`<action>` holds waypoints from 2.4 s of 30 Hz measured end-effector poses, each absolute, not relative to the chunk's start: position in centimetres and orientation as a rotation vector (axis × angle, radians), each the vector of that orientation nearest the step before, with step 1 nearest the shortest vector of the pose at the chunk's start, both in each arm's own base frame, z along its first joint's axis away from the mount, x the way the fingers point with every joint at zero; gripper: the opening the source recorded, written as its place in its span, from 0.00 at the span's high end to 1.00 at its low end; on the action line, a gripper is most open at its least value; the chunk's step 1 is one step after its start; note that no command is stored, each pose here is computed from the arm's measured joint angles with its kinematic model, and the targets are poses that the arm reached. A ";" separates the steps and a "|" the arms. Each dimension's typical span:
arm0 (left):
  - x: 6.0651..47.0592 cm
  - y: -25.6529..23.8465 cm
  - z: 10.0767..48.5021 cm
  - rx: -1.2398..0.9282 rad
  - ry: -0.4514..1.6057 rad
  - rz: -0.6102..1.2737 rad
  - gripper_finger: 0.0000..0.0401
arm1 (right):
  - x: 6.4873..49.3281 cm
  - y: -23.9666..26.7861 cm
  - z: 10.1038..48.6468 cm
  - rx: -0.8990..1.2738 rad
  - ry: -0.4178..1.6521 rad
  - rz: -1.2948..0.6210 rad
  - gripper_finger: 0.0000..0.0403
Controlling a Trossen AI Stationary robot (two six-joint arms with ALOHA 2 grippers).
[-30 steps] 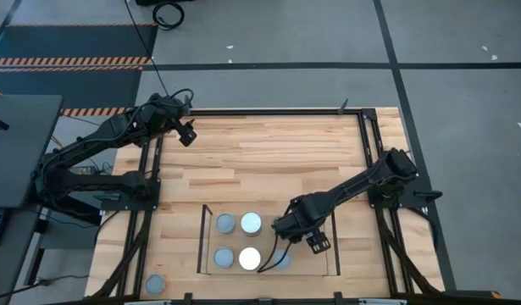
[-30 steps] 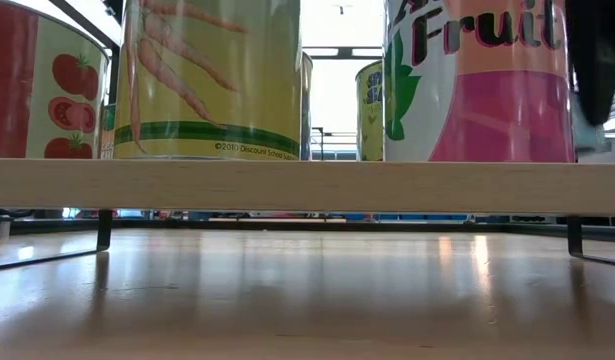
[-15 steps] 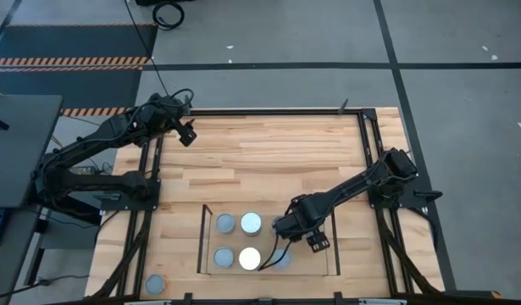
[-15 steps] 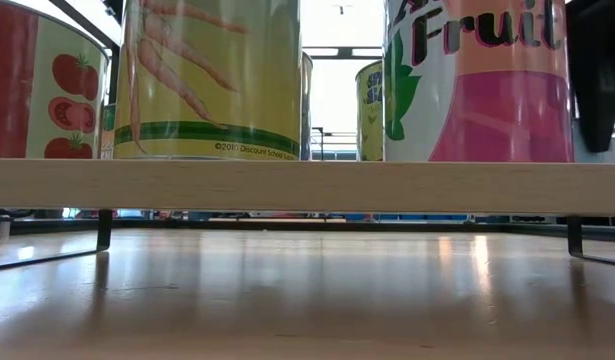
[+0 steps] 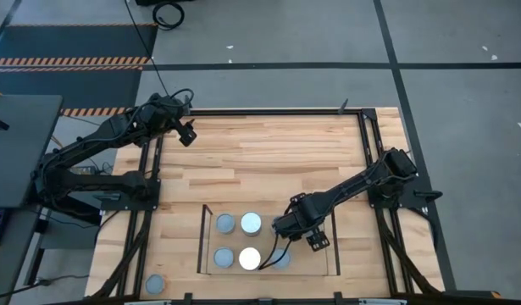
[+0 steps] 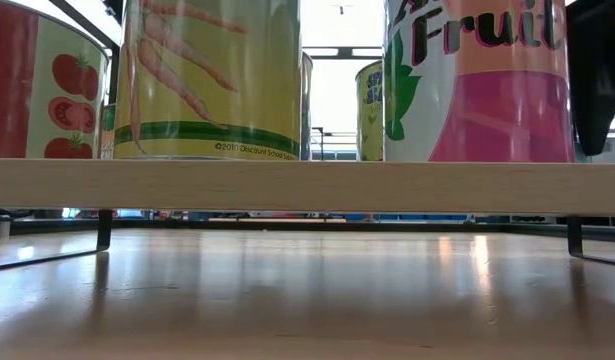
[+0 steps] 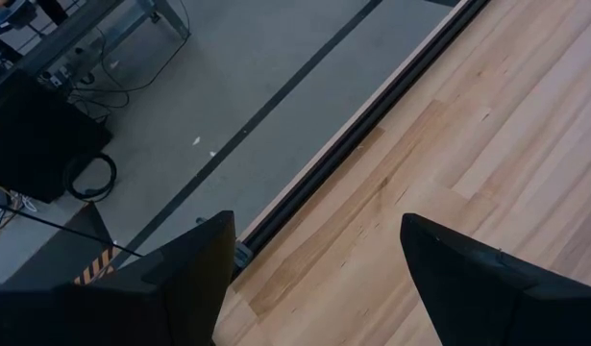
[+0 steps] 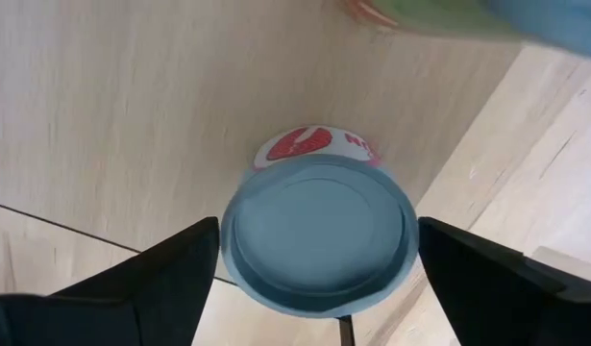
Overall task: Pick and place cans onto a shelf
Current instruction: Put the canned salmon on the shelf, then put the canned pineapple rings on the shelf
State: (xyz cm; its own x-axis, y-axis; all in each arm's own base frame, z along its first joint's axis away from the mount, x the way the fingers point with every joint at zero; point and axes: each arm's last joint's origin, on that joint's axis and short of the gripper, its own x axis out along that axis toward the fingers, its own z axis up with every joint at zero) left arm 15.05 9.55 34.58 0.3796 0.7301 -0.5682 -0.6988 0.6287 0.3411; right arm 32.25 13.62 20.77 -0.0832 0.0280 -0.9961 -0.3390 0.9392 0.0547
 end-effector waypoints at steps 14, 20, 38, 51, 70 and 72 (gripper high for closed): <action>15.0 9.5 34.6 0.047 0.750 0.913 0.25 | 33.4 14.1 24.9 -0.158 1.551 0.269 0.11; 15.1 9.6 34.6 0.047 0.751 0.912 0.25 | 33.4 13.4 30.5 -0.142 1.518 0.126 0.13; 15.3 9.6 34.9 -0.092 0.640 0.932 0.25 | 33.2 7.1 42.7 -0.106 0.996 -0.031 0.14; 18.2 7.6 37.2 -0.447 0.264 0.492 0.25 | 30.7 -1.7 46.6 -0.216 0.833 -0.200 0.14; 15.6 -6.4 38.5 -0.874 0.899 0.301 0.25 | 27.7 -8.5 48.2 -0.224 0.801 -0.288 0.14; 15.2 -8.3 38.1 -0.933 1.001 0.245 0.25 | 27.9 -8.0 48.2 -0.213 0.796 -0.277 0.14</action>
State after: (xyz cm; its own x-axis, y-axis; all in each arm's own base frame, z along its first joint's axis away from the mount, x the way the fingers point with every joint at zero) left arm 15.16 -8.34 38.13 0.5493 -0.2231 -0.8052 -0.5693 0.6054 -0.5562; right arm 27.88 -7.98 48.17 0.6665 -0.3229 -0.6720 0.1637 0.9427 -0.2906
